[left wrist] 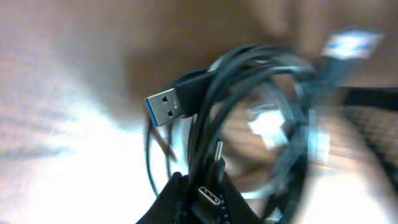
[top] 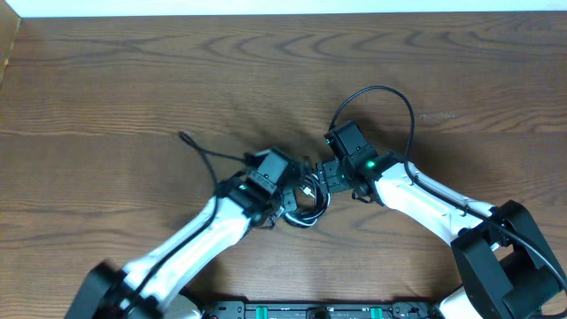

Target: Untangle cables

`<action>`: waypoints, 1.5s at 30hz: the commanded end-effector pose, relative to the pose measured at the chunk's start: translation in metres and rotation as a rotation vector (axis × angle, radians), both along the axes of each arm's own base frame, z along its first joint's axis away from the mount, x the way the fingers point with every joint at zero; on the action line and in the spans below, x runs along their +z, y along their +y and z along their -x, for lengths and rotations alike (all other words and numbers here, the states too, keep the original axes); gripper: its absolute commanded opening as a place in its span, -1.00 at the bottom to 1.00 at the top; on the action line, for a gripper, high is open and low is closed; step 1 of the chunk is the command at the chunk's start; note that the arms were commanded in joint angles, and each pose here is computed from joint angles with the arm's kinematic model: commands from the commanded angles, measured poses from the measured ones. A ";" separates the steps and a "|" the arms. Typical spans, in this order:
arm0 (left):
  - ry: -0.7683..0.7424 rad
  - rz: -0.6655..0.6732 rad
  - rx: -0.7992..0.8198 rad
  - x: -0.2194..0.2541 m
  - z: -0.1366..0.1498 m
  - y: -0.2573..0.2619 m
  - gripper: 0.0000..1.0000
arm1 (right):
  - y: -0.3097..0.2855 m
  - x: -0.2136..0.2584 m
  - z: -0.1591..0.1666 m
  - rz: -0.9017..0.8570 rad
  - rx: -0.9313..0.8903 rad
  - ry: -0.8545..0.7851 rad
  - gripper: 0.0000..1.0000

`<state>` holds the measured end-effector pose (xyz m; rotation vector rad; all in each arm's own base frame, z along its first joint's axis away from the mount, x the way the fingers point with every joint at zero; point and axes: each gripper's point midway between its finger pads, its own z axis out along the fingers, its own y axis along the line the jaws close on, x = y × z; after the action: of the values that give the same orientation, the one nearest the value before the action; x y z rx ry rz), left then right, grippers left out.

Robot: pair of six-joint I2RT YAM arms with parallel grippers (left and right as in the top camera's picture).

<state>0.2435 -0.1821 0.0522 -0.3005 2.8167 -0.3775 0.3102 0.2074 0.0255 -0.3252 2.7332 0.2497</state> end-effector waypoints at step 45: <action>-0.290 -0.059 0.209 0.090 -0.045 0.103 -0.29 | 0.074 -0.001 0.024 -0.180 0.420 0.005 0.37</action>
<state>0.2882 -0.0780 0.1398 -0.4674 2.4763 -0.2502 0.2859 0.2708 0.0343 -0.8499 2.5825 0.6246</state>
